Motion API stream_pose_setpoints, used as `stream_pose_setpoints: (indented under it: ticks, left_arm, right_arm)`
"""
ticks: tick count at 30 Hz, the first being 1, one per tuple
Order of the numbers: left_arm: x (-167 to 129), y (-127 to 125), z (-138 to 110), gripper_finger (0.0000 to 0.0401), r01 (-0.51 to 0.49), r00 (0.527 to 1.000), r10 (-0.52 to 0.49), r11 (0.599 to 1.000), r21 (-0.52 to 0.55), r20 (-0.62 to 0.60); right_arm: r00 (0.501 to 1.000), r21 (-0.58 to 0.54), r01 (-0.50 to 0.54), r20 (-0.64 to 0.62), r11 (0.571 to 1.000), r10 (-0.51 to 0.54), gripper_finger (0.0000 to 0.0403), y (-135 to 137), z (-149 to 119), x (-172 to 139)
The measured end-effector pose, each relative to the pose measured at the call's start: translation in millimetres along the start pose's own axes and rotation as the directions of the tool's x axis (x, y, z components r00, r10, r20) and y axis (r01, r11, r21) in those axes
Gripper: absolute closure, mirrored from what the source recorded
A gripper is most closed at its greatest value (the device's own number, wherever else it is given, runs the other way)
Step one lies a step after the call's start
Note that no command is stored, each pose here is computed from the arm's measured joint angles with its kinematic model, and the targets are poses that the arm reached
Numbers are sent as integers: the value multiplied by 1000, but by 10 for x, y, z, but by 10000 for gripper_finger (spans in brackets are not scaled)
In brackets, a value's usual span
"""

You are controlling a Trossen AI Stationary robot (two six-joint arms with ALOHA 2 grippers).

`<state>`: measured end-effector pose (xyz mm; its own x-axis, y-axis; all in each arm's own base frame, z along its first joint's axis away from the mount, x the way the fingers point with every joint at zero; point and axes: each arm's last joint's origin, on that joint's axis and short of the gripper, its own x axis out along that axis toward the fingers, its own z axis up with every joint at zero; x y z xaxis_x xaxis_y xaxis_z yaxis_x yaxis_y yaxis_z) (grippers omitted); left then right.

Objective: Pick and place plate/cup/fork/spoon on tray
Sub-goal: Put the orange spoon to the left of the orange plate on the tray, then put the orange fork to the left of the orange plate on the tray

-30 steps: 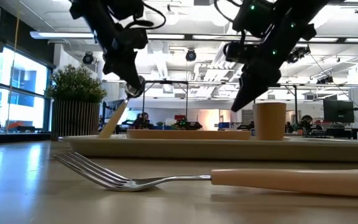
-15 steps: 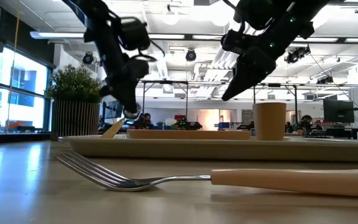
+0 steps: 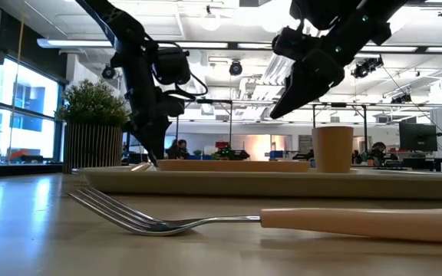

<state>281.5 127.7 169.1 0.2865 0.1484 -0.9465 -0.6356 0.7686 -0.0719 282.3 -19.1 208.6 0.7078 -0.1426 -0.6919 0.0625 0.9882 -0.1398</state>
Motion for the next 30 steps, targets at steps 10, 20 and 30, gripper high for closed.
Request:
stream_pose_setpoints:
  ticks: [10, 20, 30]
  left_arm:
    - [-152, -79, -20, 298, -71, 995, 68, 997, 39, 66]
    - [-428, -242, -77, 269, -218, 957, 199, 973, 72, 213]
    - [-685, -466, -196, 269, -310, 903, 256, 944, 111, 346]
  right_arm:
    - [1000, 32, -7, 15, 999, 7, 257, 22, 15, -2]
    - [1000, 71, -10, 15, 997, 9, 257, 23, 13, -1]
    - [999, 75, -36, 31, 997, 33, 257, 113, 32, -9]
